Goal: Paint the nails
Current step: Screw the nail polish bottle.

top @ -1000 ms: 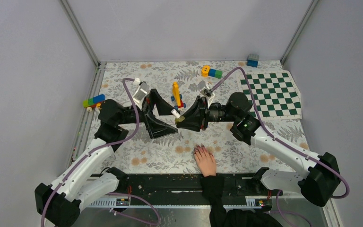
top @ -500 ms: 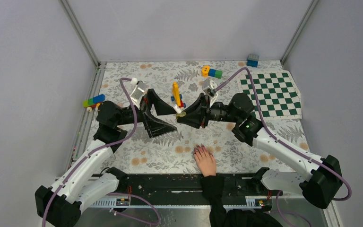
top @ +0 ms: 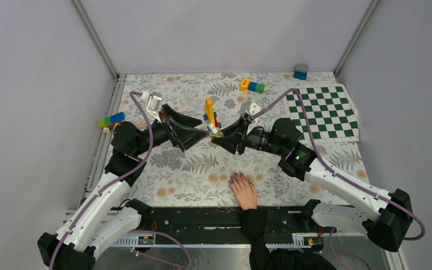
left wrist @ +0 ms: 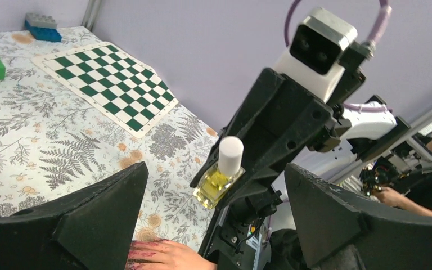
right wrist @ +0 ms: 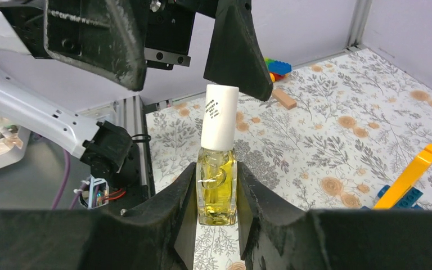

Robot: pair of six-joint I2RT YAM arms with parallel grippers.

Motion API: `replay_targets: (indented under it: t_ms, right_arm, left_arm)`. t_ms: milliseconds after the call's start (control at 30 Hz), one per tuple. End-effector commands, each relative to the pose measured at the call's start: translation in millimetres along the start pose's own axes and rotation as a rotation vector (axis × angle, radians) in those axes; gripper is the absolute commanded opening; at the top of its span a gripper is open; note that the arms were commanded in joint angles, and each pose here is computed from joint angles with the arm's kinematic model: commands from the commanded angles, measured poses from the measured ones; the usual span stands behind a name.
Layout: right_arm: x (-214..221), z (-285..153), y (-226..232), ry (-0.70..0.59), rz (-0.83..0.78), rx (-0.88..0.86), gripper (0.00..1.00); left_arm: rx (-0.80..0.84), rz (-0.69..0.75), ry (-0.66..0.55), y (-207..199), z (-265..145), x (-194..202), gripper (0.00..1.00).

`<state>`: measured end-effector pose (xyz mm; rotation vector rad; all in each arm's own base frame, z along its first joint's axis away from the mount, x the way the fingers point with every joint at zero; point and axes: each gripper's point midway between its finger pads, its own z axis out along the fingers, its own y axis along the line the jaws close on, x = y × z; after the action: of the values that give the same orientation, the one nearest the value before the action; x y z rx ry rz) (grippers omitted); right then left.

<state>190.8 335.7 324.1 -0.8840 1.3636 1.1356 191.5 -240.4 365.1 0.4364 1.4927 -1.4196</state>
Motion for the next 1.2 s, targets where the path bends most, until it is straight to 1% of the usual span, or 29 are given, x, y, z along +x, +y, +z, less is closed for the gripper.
replay_targets:
  t_ms: [0, 267, 300, 333, 400, 500, 633, 1000, 1167]
  right_arm:
    - [-11, 4, -4, -0.018, -0.073, 0.052, 0.00]
    - [-4, 9, -4, 0.020, -0.074, 0.066, 0.00]
    - [-3, 9, -5, 0.025, -0.073, 0.071, 0.00]
    - [-3, 10, -5, 0.027, -0.073, 0.074, 0.00]
    - [-2, 10, -6, 0.031, -0.074, 0.078, 0.00]
    - [-2, 10, -6, 0.037, -0.075, 0.081, 0.00]
    - [-2, 10, -5, 0.037, -0.078, 0.077, 0.00]
    - [1, 10, -6, 0.051, -0.084, 0.083, 0.00]
    - [2, 11, -7, 0.056, -0.084, 0.088, 0.00]
  left_arm:
    - [-0.051, -0.042, -0.090, 0, 4, -25, 0.93]
    - [-0.077, -0.057, -0.054, 1, 12, -18, 0.88]
    - [-0.079, -0.056, -0.049, 0, 13, -17, 0.87]
    - [-0.086, -0.053, -0.042, 1, 15, -15, 0.82]
    - [-0.097, -0.044, -0.032, -1, 18, -13, 0.77]
    - [-0.123, -0.040, -0.026, 1, 21, -8, 0.71]
    - [-0.132, -0.051, -0.013, 4, 24, -3, 0.66]
    - [-0.146, -0.054, -0.001, 8, 30, 3, 0.41]
    - [-0.152, -0.052, 0.019, 9, 31, 8, 0.39]
